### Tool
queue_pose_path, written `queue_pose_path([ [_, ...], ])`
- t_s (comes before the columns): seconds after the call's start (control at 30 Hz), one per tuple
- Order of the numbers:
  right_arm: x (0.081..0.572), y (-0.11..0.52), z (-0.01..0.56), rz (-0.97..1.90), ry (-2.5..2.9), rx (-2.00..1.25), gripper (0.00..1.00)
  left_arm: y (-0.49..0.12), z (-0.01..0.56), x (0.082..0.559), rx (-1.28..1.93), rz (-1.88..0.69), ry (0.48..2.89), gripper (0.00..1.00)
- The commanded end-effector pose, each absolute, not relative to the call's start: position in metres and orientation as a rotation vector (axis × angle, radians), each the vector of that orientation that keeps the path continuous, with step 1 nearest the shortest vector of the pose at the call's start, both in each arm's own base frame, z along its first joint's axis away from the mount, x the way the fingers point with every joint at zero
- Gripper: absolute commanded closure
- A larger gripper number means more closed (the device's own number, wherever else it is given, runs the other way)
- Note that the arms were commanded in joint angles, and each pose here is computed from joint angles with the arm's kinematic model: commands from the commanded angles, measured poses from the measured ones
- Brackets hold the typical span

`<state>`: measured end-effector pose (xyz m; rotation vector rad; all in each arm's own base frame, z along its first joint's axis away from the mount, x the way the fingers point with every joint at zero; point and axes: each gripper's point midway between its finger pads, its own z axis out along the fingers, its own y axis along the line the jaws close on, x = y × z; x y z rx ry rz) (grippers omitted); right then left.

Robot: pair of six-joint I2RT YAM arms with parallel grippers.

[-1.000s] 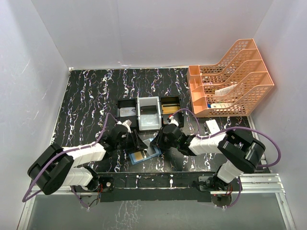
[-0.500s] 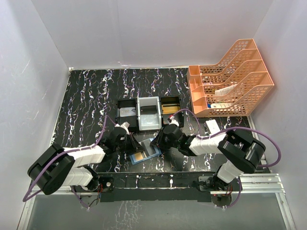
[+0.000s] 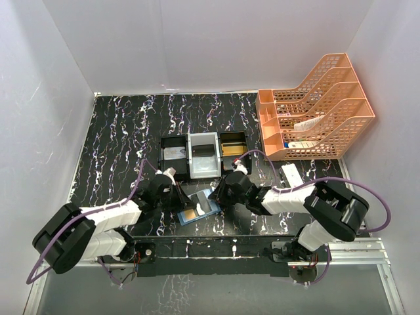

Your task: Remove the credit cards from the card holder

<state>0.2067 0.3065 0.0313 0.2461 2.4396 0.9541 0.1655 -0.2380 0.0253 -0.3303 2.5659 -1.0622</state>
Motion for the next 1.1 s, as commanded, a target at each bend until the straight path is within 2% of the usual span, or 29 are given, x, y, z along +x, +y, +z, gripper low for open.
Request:
queue_pose_path([
  [0.0,0.198,0.283,0.010,0.807,2.503,0.222,0.81,-0.236,0.034,0.168,-0.291,-1.022,2.561,1.00],
  [0.43,0.202,0.333,0.087,1.149,2.299,-0.043,0.74,-0.237,0.041,0.169,-0.262,-1.024,2.558,1.00],
  [0.73,0.195,0.323,0.018,0.981,2.537,0.049,0.75,-0.243,0.047,0.173,-0.256,-1.062,2.537,1.00],
  [0.93,0.188,0.314,0.003,0.957,2.573,0.114,0.76,-0.253,0.051,0.173,-0.255,-1.140,2.522,0.84],
  [1.07,0.189,0.312,0.003,0.942,2.572,0.121,0.76,-0.257,0.050,0.174,-0.261,-1.162,2.525,0.81],
])
